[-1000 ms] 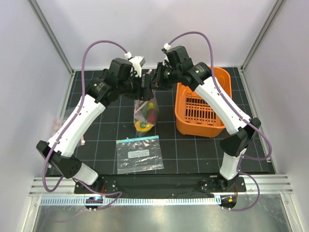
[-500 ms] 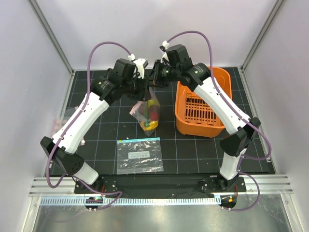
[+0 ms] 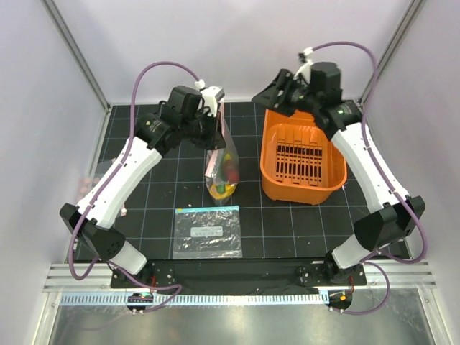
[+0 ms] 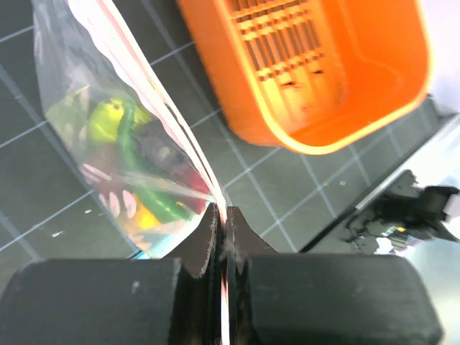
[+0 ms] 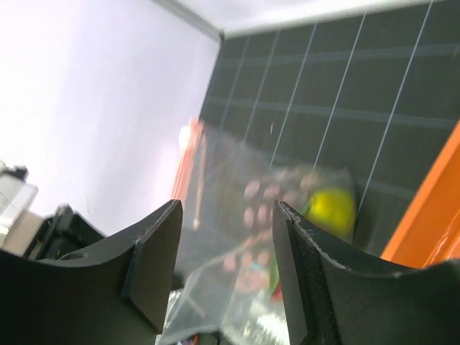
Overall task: Place the food in the zip-top bag and seal the zipper
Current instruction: Adjust the zipper food storage bag at the center of the board.
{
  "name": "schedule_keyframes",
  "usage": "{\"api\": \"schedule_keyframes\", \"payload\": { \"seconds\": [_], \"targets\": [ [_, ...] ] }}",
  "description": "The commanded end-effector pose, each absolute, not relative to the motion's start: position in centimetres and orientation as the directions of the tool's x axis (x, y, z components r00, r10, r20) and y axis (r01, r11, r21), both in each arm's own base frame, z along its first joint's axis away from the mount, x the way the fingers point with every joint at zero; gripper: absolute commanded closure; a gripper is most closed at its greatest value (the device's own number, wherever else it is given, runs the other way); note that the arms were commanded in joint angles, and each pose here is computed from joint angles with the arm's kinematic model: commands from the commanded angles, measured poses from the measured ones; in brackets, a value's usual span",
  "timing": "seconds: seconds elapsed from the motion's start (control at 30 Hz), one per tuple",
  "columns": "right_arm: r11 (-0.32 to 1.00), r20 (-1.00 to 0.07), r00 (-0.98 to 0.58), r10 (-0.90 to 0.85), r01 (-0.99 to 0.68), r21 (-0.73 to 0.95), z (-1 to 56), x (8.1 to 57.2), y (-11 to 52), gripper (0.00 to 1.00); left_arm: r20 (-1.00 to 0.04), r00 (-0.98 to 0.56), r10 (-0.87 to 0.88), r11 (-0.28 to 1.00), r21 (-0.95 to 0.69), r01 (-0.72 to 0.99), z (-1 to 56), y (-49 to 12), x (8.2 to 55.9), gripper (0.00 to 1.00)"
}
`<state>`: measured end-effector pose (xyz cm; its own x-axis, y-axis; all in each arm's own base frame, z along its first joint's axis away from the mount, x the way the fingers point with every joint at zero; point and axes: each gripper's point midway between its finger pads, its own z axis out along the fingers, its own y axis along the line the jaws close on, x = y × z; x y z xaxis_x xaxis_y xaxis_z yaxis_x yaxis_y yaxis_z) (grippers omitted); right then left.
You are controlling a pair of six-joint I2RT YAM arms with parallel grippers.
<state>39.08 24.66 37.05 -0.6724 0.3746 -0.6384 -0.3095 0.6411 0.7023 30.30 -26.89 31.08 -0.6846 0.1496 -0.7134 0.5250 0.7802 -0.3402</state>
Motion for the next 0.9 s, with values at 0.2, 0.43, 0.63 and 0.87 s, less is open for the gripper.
{"api": "schedule_keyframes", "payload": {
  "seconds": [0.2,0.43,0.63,0.87],
  "targets": [
    [0.475,-0.908,-0.361,0.214,-0.773,0.42,41.8,36.9,24.5,0.35,-0.851,-0.525,-0.029,0.602,-0.434,0.67,39.2,-29.0,28.4,1.0],
    [0.407,-0.934,-0.332,0.132,-0.841,0.357,40.2,36.1,24.5,0.23,-0.925,-0.381,0.004,0.46,-0.337,0.822,41.8,-28.4,24.2,1.0],
    [0.219,-0.947,-0.285,0.148,-0.924,0.312,42.5,34.2,24.6,0.18,-0.929,-0.368,0.03,0.285,-0.345,0.894,43.3,-28.6,20.0,1.0],
    [0.049,-0.973,-0.195,0.125,-0.978,0.202,44.2,31.7,24.9,0.12,-0.903,-0.425,0.066,0.058,-0.422,0.905,44.8,-28.6,14.9,1.0]
  ]
}}
